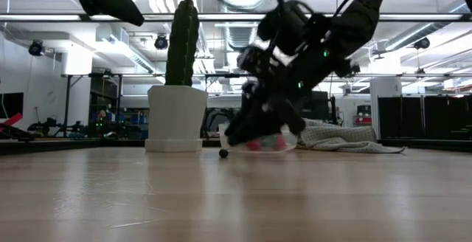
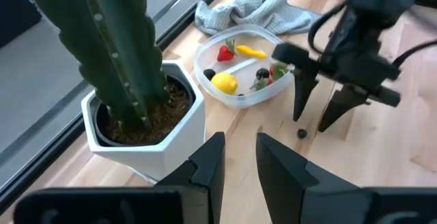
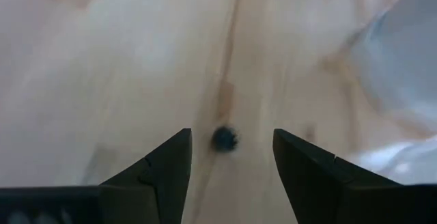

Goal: Pick and placing Produce into tupperware
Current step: Put the blueberry into the transparent bin

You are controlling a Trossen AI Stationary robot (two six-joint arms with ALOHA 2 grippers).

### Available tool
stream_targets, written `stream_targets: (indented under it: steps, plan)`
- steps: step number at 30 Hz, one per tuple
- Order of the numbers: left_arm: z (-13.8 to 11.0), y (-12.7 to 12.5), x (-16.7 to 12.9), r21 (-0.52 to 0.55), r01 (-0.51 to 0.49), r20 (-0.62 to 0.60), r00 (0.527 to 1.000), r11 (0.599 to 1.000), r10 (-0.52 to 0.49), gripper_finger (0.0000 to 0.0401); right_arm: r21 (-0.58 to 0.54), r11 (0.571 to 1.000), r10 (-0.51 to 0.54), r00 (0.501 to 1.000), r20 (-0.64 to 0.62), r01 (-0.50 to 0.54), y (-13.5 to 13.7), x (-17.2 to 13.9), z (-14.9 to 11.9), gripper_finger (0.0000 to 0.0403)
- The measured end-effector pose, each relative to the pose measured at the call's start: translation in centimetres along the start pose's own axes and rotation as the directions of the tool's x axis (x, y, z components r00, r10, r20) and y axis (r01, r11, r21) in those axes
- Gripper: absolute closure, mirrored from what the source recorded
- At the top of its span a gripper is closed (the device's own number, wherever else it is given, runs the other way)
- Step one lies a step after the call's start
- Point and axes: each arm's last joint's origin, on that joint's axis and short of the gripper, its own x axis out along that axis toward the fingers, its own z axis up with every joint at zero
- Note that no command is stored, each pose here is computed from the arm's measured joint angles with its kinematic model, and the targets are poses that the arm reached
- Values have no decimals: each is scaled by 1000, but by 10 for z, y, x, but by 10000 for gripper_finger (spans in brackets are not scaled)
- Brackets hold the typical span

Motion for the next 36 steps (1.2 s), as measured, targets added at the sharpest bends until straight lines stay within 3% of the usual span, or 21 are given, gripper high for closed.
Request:
stream_targets:
  steps: [8, 28, 36]
  plan:
    - [-2, 0, 1, -14, -7, -16, 1000, 1000, 6, 332, 15, 1000, 12, 999, -30, -11, 1, 19, -2, 204]
    - [-4, -2, 3, 0, 19, -57, 998, 1000, -19, 332, 19, 1000, 15, 999, -47, -14, 0, 20, -1, 205]
    - [-5, -3, 4, -14, 21, -70, 997, 1000, -22, 332, 18, 1000, 26, 998, -64, -24, 1, 19, -3, 240]
